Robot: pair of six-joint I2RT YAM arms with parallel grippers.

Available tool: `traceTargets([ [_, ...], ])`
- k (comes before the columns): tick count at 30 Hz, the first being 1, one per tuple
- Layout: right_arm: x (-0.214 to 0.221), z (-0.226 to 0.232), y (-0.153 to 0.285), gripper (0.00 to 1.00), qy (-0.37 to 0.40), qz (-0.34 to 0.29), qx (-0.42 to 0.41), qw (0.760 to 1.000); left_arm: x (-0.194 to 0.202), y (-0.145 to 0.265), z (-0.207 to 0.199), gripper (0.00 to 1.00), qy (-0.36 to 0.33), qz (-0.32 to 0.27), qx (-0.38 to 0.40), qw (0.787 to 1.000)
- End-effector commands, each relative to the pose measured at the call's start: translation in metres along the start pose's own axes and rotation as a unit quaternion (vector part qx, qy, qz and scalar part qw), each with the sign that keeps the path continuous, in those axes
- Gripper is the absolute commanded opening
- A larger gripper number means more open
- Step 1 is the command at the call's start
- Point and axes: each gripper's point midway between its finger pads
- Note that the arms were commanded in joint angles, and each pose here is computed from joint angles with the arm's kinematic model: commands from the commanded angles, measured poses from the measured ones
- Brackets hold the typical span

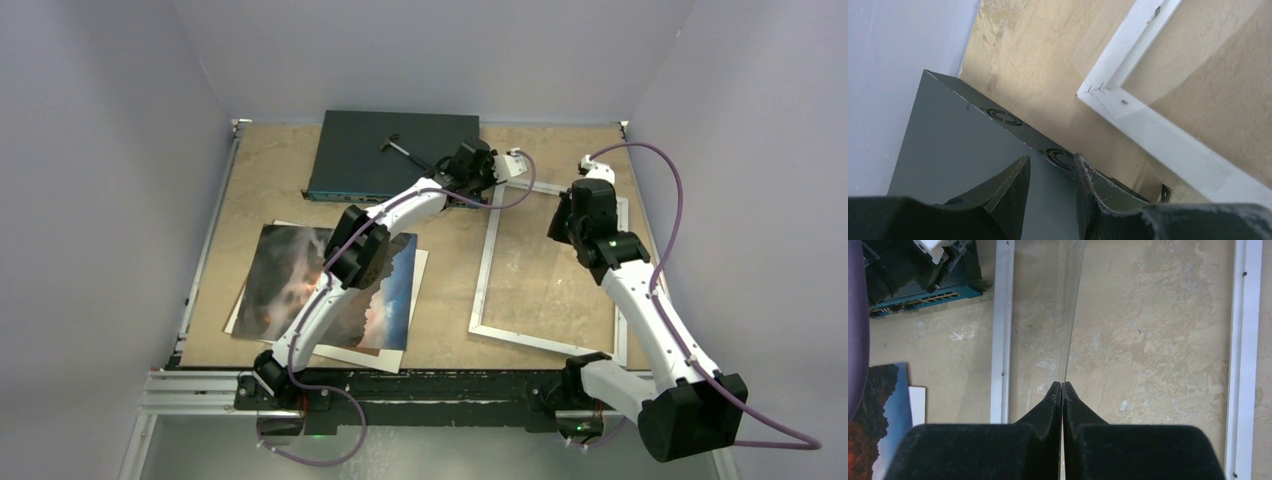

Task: Put the photo into the frame

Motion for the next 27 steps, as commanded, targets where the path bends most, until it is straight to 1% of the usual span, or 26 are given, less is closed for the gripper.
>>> traceTargets([
  [1,-0.01,0.008,0.002,0.0,-0.01,-0.017,-0.02,1.0,0.218,0.049,0.034,0.35,-0.014,0.293,0.01,0.956],
  [5,-0.01,0.011,0.002,0.0,-0.012,-0.017,-0.026,0.999,0.239,0.06,0.035,0.34,-0.006,0.315,0.013,0.949],
  [12,-0.004,0.014,-0.003,0.0,-0.015,-0.008,-0.034,0.999,0.254,0.074,0.051,0.32,0.029,0.314,-0.01,0.949],
  [14,-0.005,0.014,-0.005,0.0,-0.014,-0.009,-0.033,0.999,0.243,0.077,0.056,0.33,0.051,0.297,-0.014,0.954],
  [15,-0.006,0.014,-0.005,0.0,-0.014,-0.01,-0.032,0.999,0.233,0.079,0.059,0.36,0.066,0.282,-0.015,0.957],
  [17,-0.013,0.015,-0.003,0.0,-0.014,-0.016,-0.031,0.999,0.204,0.082,0.065,0.51,0.1,0.244,-0.014,0.965],
  [19,-0.031,0.019,0.006,0.0,-0.021,-0.036,-0.036,0.998,0.174,0.088,0.069,0.59,0.131,0.207,-0.006,0.969],
  [21,-0.058,0.029,0.026,0.0,-0.037,-0.078,-0.06,0.994,0.15,0.095,0.072,0.65,0.158,0.176,0.006,0.972],
  [24,-0.101,0.034,0.061,0.0,-0.065,-0.143,-0.074,0.985,0.131,0.106,0.065,0.68,0.191,0.152,0.029,0.969],
  [27,-0.123,0.028,0.082,0.0,-0.085,-0.18,-0.061,0.978,0.118,0.115,0.057,0.68,0.217,0.134,0.051,0.966],
])
Point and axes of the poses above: each gripper's point midway between its finger pads, its own y axis back along the fingers, its own z axis along the line the jaws close on, x = y × z, and after that the axes turned 1 degree about -y, right-handed
